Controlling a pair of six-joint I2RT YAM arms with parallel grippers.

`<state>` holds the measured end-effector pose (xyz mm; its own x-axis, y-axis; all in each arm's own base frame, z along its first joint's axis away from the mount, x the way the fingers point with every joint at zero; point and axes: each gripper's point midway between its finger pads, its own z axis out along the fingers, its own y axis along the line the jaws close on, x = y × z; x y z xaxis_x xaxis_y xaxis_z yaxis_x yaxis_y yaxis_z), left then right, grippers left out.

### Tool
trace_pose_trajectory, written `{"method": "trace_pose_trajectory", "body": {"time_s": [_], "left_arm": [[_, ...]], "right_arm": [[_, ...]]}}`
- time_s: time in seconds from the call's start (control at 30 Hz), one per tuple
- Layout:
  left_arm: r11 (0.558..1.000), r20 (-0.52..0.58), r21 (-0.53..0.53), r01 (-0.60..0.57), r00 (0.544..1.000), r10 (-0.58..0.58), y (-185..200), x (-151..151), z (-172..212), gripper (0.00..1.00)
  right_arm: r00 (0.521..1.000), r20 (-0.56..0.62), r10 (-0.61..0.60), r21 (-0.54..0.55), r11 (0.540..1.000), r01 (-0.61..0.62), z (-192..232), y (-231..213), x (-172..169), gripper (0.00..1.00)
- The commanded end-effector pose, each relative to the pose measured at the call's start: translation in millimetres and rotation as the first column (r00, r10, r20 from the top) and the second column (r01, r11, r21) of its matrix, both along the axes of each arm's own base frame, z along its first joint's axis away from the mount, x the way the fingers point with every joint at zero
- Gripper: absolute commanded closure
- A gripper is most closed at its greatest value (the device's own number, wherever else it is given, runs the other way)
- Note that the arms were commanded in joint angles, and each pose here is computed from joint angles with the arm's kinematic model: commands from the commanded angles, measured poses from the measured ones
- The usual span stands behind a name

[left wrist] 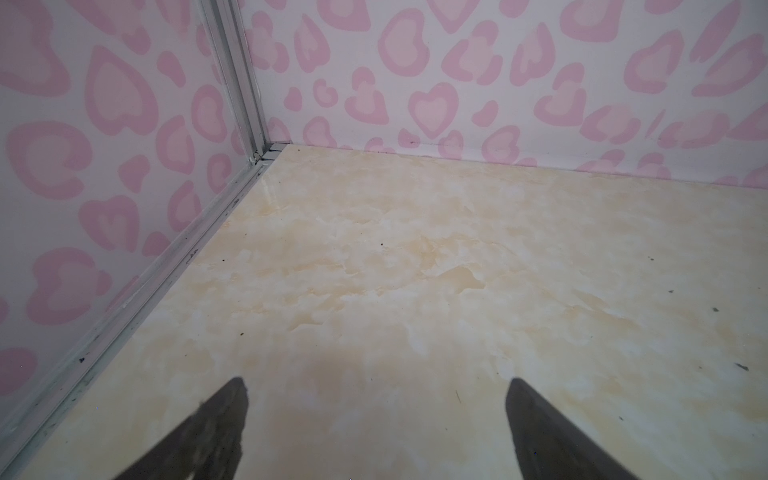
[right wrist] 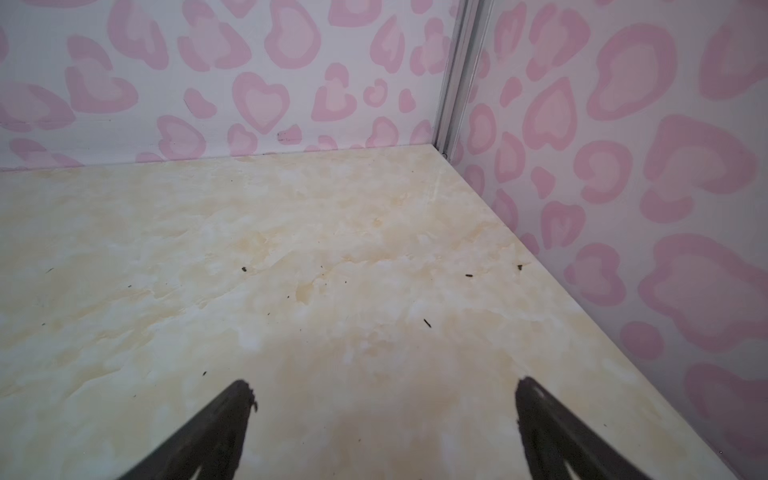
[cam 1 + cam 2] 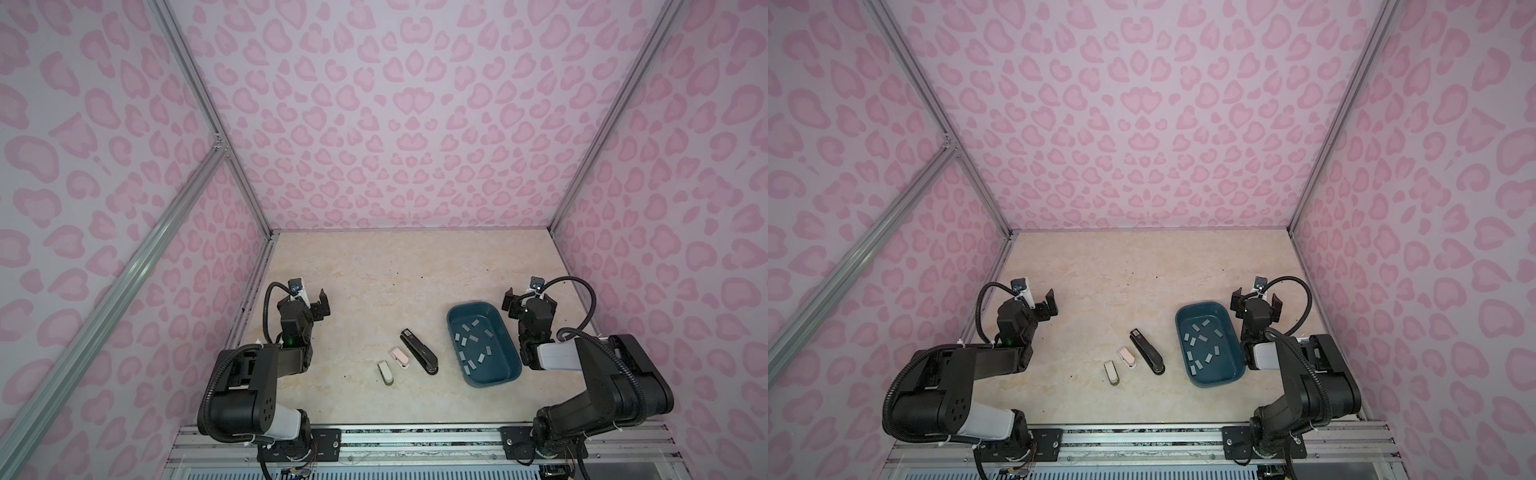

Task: Load the staples into the stapler

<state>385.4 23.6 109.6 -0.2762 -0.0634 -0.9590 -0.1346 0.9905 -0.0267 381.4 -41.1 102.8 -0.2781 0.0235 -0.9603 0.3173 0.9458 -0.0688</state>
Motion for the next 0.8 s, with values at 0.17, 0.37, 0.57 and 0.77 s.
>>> {"method": "trace_pose_trajectory", "body": {"time_s": [0.17, 0.37, 0.57, 0.77], "left_arm": [[1.0, 0.025, 0.0, 0.007, 1.0, -0.007, -1.2, 2.5, 6.2, 0.02], [1.0, 0.027, 0.0, 0.006, 1.0, -0.006, -0.9, 2.4, 6.5, 0.02], [1.0, 0.033, 0.003, 0.009, 0.999, -0.009, -1.3, 1.6, 7.9, 0.02], [1.0, 0.036, 0.006, 0.008, 0.999, -0.008, -2.0, 0.3, 8.2, 0.02]], "right_arm": [[1.0, 0.0, -0.012, -0.006, 1.0, 0.012, 0.0, -2.0, 0.0, 0.01], [1.0, 0.0, -0.011, -0.006, 1.0, 0.011, 0.0, -1.4, 0.4, 0.01], [1.0, 0.002, -0.01, -0.008, 1.0, 0.01, 0.7, -1.2, -0.6, 0.01], [1.0, 0.006, -0.009, -0.017, 1.0, 0.01, 1.8, 0.0, -1.4, 0.01]]}}
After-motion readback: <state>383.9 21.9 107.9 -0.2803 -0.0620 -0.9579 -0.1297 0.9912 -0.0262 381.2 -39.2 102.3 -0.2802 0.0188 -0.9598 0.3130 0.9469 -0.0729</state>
